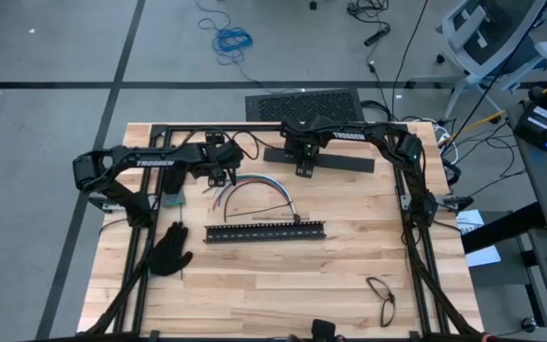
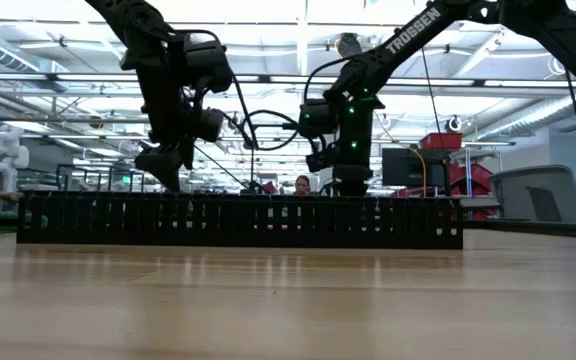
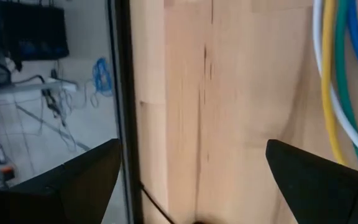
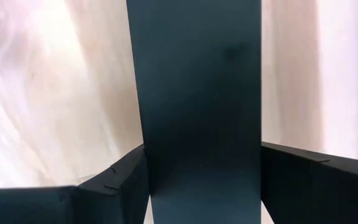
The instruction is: Ziptie cables
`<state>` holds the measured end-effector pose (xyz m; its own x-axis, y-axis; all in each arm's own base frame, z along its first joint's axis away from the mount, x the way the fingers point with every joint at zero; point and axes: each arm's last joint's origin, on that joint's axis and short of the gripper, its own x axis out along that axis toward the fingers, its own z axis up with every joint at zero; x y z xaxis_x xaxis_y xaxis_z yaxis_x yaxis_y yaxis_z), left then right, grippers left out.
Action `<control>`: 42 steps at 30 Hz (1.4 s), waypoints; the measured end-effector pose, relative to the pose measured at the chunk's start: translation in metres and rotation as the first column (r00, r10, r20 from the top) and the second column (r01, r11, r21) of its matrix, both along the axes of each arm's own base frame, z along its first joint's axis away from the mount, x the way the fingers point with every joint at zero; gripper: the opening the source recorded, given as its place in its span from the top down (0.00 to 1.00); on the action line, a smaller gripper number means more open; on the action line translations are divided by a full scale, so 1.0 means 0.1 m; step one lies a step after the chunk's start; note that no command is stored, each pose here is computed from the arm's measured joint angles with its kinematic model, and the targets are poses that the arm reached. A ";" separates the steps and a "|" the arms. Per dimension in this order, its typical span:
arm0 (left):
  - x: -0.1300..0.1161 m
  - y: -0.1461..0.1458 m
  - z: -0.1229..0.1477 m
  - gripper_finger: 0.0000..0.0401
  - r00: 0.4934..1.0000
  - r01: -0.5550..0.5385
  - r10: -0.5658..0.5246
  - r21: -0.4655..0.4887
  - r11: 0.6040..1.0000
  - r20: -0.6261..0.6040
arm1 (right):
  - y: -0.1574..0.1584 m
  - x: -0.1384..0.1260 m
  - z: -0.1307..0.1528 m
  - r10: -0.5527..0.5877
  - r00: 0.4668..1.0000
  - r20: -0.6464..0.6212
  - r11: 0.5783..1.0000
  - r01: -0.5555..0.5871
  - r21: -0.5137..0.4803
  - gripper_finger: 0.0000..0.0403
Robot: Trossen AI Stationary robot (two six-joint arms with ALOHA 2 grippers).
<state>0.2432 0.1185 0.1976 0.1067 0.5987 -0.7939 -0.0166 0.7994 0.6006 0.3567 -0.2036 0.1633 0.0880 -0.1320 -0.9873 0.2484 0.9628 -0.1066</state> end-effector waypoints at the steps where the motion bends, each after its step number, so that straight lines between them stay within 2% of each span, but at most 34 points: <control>1: -0.01 0.00 0.00 0.02 1.000 -0.012 0.012 -0.013 1.000 0.009 | 0.01 -0.01 -0.02 0.001 1.000 0.002 1.000 -0.001 0.016 0.43; 11: -0.01 -0.01 -0.01 0.02 0.999 -0.026 0.027 -0.046 0.999 0.027 | 0.09 -0.05 -0.15 -0.009 1.000 -0.002 0.998 0.009 0.069 0.41; 20: -0.01 -0.01 -0.01 0.02 0.999 -0.026 0.027 -0.046 0.999 0.027 | 0.10 -0.07 -0.15 -0.018 1.000 -0.011 0.995 0.019 0.096 0.22; 25: -0.01 -0.01 -0.01 0.02 0.999 -0.026 0.027 -0.047 0.999 0.024 | 0.11 -0.06 -0.07 -0.022 1.000 0.020 0.996 0.020 0.090 0.18; 28: -0.03 -0.02 0.03 0.02 0.999 -0.026 0.027 -0.040 0.999 0.040 | 0.08 0.02 0.05 -0.026 0.996 0.080 0.997 0.020 0.078 0.18; 33: -0.09 -0.03 0.17 0.02 0.995 -0.026 0.029 -0.030 0.999 0.096 | 0.02 0.21 0.20 -0.071 0.962 0.263 0.996 0.056 0.062 0.19; 39: -0.17 -0.01 0.32 0.02 0.986 -0.041 0.041 -0.005 0.999 0.164 | 0.10 0.36 -0.02 -0.057 0.976 0.210 0.995 0.037 0.098 0.20; 42: -0.20 -0.01 0.36 0.02 0.982 -0.044 0.045 -0.004 0.999 0.182 | 0.12 0.50 0.01 -0.032 0.970 0.239 0.997 0.013 0.080 0.20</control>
<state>0.2231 0.1174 0.2338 0.2224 0.6057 -0.7639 -0.1609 0.7956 0.5840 0.4066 -0.1914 0.1639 0.3217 -0.0605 -0.9449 0.2796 0.9595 0.0338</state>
